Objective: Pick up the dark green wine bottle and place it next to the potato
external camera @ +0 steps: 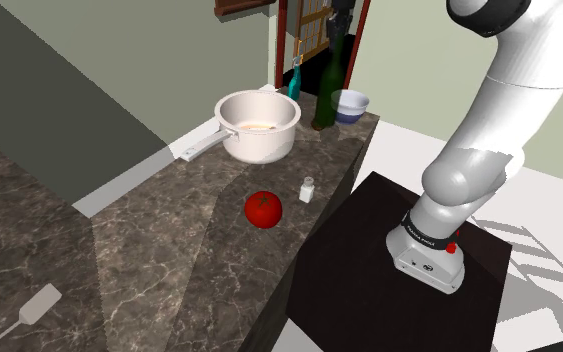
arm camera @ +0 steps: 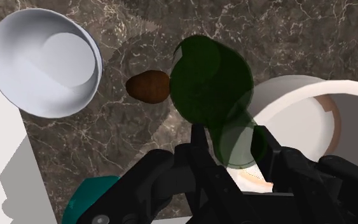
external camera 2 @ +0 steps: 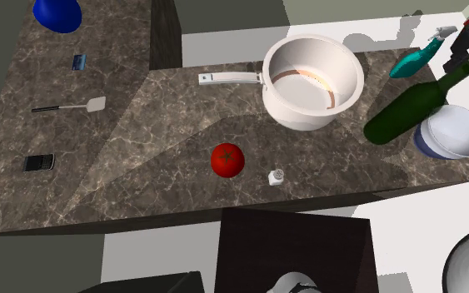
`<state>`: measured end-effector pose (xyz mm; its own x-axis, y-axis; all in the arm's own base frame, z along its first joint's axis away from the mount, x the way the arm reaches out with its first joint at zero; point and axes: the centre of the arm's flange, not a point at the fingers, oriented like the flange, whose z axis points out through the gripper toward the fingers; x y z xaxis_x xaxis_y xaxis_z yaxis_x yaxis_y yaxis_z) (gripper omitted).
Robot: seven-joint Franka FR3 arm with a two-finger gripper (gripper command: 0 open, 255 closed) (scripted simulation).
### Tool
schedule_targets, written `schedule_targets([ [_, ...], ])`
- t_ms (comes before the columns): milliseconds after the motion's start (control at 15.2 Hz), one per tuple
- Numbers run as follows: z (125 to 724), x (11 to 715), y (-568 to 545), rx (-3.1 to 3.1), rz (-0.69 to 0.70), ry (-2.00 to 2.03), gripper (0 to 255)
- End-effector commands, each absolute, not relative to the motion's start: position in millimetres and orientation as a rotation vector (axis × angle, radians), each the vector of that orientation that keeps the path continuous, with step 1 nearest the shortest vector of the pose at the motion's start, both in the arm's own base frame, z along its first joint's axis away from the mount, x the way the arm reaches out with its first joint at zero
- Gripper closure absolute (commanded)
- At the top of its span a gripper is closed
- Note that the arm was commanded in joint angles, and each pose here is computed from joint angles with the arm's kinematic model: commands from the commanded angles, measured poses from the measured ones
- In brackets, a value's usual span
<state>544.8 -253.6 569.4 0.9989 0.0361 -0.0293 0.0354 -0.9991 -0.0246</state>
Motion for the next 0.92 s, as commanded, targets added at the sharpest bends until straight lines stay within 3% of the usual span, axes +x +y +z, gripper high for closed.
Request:
schedule_targets([
  [0,558.5,544.9,-254.3,-3.117,0.045,-0.056,255],
  [858,489.8,544.9,-254.3,-3.117,0.045,-0.056,255],
])
